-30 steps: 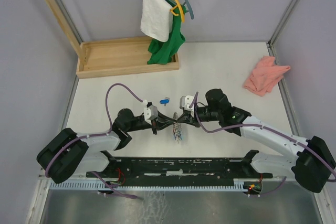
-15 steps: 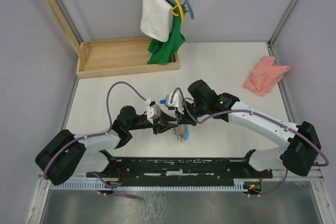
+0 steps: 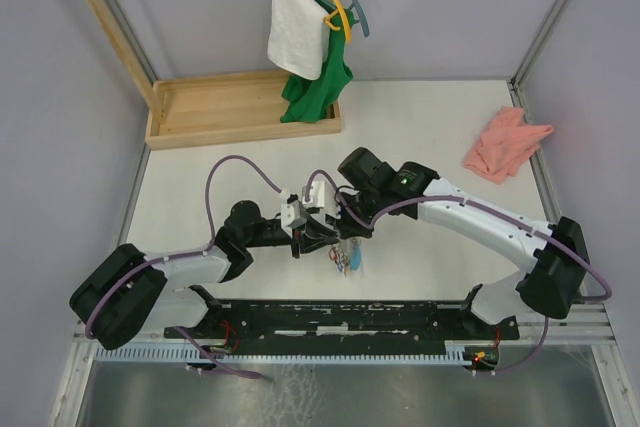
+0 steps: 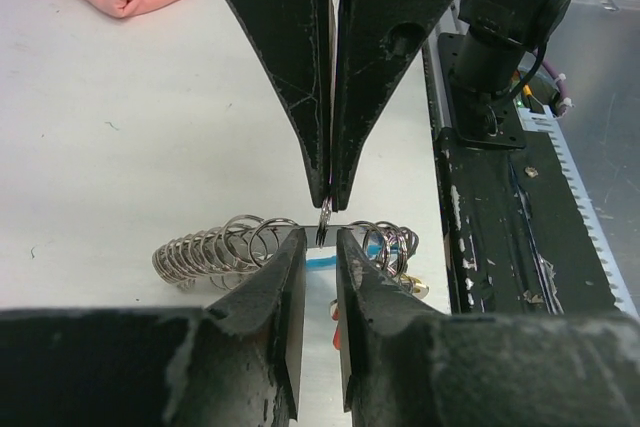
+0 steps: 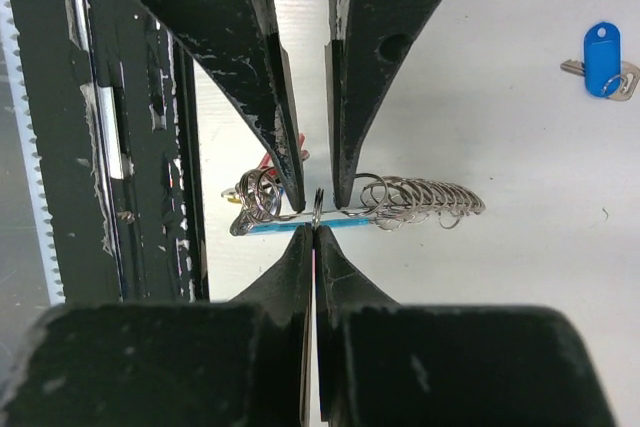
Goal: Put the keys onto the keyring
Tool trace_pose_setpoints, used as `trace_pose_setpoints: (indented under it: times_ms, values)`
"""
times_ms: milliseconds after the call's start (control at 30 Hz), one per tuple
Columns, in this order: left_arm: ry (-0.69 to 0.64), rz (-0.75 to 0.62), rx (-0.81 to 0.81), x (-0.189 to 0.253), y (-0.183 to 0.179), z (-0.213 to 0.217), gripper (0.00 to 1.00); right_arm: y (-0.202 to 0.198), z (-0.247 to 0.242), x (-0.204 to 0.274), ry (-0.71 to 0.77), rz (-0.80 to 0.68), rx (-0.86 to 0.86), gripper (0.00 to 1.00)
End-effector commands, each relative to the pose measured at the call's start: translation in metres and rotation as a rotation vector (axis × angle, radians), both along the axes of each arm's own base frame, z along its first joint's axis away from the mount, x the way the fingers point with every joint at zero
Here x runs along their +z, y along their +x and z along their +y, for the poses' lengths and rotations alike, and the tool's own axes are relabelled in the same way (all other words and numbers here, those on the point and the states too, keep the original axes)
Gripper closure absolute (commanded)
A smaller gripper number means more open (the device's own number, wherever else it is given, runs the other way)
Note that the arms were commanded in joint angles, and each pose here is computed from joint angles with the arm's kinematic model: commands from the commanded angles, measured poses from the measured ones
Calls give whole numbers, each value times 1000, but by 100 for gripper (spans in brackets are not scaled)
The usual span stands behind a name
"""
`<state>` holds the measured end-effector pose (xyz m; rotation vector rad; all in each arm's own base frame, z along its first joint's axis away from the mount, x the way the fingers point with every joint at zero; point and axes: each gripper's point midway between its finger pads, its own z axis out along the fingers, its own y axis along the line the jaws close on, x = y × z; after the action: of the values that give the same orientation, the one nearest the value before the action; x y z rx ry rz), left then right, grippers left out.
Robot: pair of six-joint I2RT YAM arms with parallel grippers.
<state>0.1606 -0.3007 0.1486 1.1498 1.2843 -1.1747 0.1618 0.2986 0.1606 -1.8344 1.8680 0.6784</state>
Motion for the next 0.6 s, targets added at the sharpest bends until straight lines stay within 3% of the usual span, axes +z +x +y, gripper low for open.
trace_pose_setpoints:
  times_ms: [0, 167, 367, 467, 567]
  values:
    - [-37, -83, -22, 21, 5, -7, 79, 1, 7, 12, -3, -37, 43, 99]
    - [-54, -84, -32, 25, 3, -8, 96, -2, 9, 10, -4, -33, 61, 99]
    - [-82, -77, -28, 29, 2, -7, 97, -5, 13, 12, 53, -39, 74, 99]
    - [-81, -72, -23, 30, 3, -7, 75, -4, 12, 11, 46, -43, 73, 99]
    - [-87, -78, -25, 32, 2, -7, 68, -4, 12, 9, 40, -42, 75, 99]
